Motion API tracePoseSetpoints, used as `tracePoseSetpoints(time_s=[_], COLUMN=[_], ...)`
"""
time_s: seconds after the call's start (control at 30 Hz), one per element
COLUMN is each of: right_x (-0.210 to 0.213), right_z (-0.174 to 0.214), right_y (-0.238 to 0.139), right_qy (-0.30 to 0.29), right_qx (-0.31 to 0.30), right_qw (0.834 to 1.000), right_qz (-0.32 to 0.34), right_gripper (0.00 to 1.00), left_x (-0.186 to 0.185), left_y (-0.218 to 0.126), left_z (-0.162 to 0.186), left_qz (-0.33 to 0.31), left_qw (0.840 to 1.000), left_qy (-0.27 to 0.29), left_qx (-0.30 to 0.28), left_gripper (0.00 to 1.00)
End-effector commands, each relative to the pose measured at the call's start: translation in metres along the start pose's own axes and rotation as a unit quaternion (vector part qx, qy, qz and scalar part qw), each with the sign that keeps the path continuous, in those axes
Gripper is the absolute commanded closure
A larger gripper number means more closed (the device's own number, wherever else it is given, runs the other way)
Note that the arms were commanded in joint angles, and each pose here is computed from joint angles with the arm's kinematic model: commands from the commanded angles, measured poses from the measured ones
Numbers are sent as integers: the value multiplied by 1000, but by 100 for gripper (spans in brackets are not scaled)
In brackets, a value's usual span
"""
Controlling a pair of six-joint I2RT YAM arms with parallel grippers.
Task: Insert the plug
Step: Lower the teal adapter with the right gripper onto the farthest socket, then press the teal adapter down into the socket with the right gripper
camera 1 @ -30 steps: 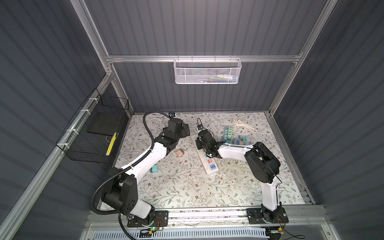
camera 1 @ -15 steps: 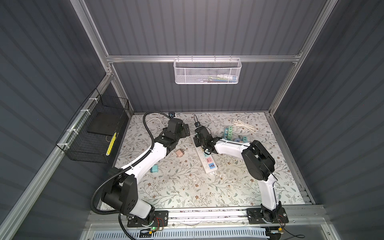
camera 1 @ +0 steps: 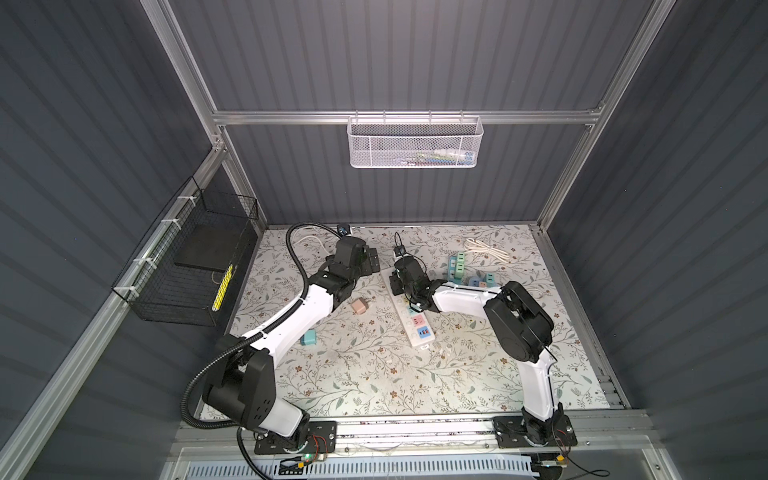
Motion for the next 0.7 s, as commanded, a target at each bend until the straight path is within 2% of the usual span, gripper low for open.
tracePoseSetpoints(time_s=[0.0, 0.23, 0.67], right_x=[14, 16, -2], right_z=[78, 56, 5], right_y=[5, 1, -18], right_qy=[-30, -32, 16], right_qx=[141, 128, 78], right_qw=[989, 991, 995], right_qz=[-30, -39, -67], right_gripper=[75, 70, 38], left_x=[5, 5, 6], left_y=[4, 2, 0], left_z=[4, 3, 1], left_qz=[-6, -5, -7], left_qw=[1000, 1000, 1000], left_qy=[-2, -2, 3], left_qx=[7, 4, -1], left_gripper=[0, 0, 0])
Point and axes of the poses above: each gripper's point midway between its finger pads, its own y axis out along the fingers, its own x axis along the line the jaws close on, z = x × y, the point moved 8 cm from there along -y, back along the fingers, and after that the axes turned 14 degrees about -y, right-handed, at the moved point
